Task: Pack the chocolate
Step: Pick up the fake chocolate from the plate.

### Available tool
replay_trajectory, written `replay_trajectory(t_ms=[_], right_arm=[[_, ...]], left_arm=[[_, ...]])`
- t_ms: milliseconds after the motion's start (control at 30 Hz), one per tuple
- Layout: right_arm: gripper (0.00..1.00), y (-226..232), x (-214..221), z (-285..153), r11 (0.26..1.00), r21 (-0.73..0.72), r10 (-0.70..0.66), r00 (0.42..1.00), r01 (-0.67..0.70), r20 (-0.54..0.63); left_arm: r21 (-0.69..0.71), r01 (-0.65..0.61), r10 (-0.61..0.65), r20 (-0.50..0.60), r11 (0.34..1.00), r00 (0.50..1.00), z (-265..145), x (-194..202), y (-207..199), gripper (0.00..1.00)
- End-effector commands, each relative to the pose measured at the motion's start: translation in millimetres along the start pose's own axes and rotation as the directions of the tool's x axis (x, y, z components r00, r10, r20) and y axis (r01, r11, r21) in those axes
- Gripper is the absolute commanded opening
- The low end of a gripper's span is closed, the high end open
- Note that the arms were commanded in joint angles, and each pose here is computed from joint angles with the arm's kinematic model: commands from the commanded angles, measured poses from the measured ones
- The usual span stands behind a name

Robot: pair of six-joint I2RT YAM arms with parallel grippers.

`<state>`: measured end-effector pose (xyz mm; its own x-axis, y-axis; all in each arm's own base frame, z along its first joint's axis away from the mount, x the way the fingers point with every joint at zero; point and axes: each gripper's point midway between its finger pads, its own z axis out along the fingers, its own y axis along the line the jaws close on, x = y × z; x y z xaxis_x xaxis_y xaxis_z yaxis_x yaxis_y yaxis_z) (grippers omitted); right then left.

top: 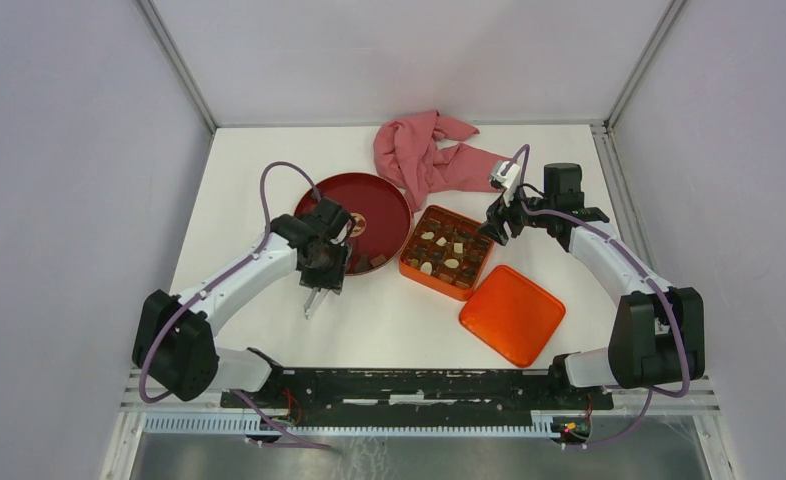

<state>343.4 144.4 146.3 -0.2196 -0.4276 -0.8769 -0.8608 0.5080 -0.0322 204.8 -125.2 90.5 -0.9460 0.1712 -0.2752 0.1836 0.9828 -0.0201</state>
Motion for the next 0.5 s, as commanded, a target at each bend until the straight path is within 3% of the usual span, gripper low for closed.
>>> replay_trajectory(t_ms=[0,400,467], right_arm=[[0.68,-5.6,-17.7,-0.9,0.999,0.003,-0.047,0.998,0.046,0.036],[0.68,-5.7,-17.9,-0.9,0.999,0.003,-0.048,0.998,0.048,0.037],[0.68,-6.0,-18.0,-1.3,0.999,0.004,-0.048,0.998,0.048,0.036]], left_arm=[[0.001,-0.044,0.044,0.031,0.999,0.999,-3.7,-14.6,0.1,0.5],[-0.023,-0.046,0.046,0.007,0.999,0.999,2.5,-13.6,3.6,0.46],[-0.027,-0.047,0.047,0.004,0.999,0.999,3.6,-14.0,3.9,0.37]])
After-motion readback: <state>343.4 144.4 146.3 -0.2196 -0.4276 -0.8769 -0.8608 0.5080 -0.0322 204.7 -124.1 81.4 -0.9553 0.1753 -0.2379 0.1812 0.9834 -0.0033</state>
